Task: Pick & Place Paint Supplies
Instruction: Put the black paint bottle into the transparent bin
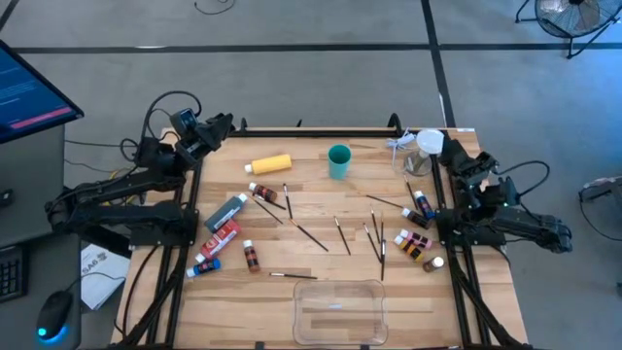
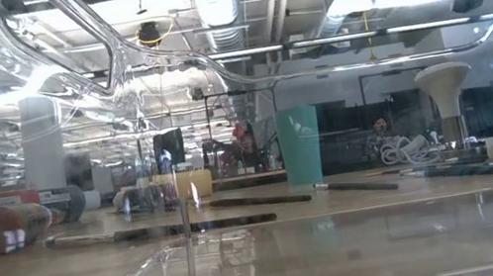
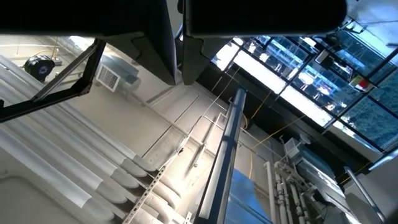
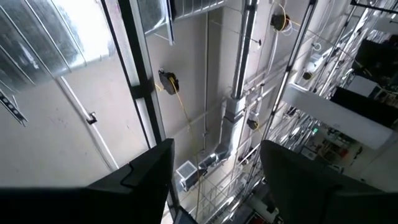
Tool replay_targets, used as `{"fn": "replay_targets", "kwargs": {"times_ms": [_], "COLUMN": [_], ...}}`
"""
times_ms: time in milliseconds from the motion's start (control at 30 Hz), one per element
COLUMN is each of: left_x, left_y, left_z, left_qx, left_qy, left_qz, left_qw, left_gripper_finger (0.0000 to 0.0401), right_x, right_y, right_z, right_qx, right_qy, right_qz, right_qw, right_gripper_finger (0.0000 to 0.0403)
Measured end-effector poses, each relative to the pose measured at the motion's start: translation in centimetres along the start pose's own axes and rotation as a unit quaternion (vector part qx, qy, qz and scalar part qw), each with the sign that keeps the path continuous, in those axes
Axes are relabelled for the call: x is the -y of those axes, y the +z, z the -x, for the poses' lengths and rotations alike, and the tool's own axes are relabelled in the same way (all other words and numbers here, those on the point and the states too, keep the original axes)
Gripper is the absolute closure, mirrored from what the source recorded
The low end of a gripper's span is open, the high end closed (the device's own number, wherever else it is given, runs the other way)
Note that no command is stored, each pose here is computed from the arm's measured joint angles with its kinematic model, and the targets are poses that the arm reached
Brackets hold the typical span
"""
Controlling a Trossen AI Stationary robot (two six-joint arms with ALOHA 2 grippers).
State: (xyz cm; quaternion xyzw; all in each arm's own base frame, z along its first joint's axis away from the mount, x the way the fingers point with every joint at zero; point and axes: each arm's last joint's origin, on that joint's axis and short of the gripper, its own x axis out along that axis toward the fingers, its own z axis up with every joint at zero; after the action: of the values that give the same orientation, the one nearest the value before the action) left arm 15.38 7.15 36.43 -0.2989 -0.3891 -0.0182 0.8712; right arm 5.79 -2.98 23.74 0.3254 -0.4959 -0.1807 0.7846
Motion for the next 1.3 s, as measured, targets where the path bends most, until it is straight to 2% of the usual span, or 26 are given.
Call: {"fn": "replay_targets", "kwargs": {"times_ms": [333, 767, 1067, 1200, 1300], "left_x": [-0.1, -1.2, -1.7, -1.7, -1.7], "left_y": [-0.1, -1.3, -1.9, -1.9, -1.9], "left_z": [0.0, -0.5, -0.6, -0.6, -0.6], "left_qx": [-0.002, -0.025, -0.035, -0.035, -0.034], "left_qy": [0.003, 0.019, 0.028, 0.028, 0.027], "left_qz": [0.000, 0.012, 0.016, 0.016, 0.016], "left_qw": [1.000, 0.999, 0.999, 0.999, 0.999], "left_gripper_finger": [0.0399, 0.0399, 0.0399, 0.0399, 0.0399], "right_x": [-0.1, -0.5, -3.2, -3.9, -4.2], "right_y": [-0.2, -1.4, -1.9, -3.1, -4.2], "right_z": [0.0, -0.6, -3.9, -5.7, -7.0], "right_qx": [-0.021, -0.086, -0.129, -0.183, -0.238], "right_qy": [0.013, 0.008, -0.003, -0.047, -0.099], "right_qz": [-0.101, -0.111, -0.053, -0.015, 0.010], "right_qw": [0.995, 0.990, 0.990, 0.982, 0.966], "right_gripper_finger": [0.0171, 0.0171, 0.0171, 0.0171, 0.0171]}}
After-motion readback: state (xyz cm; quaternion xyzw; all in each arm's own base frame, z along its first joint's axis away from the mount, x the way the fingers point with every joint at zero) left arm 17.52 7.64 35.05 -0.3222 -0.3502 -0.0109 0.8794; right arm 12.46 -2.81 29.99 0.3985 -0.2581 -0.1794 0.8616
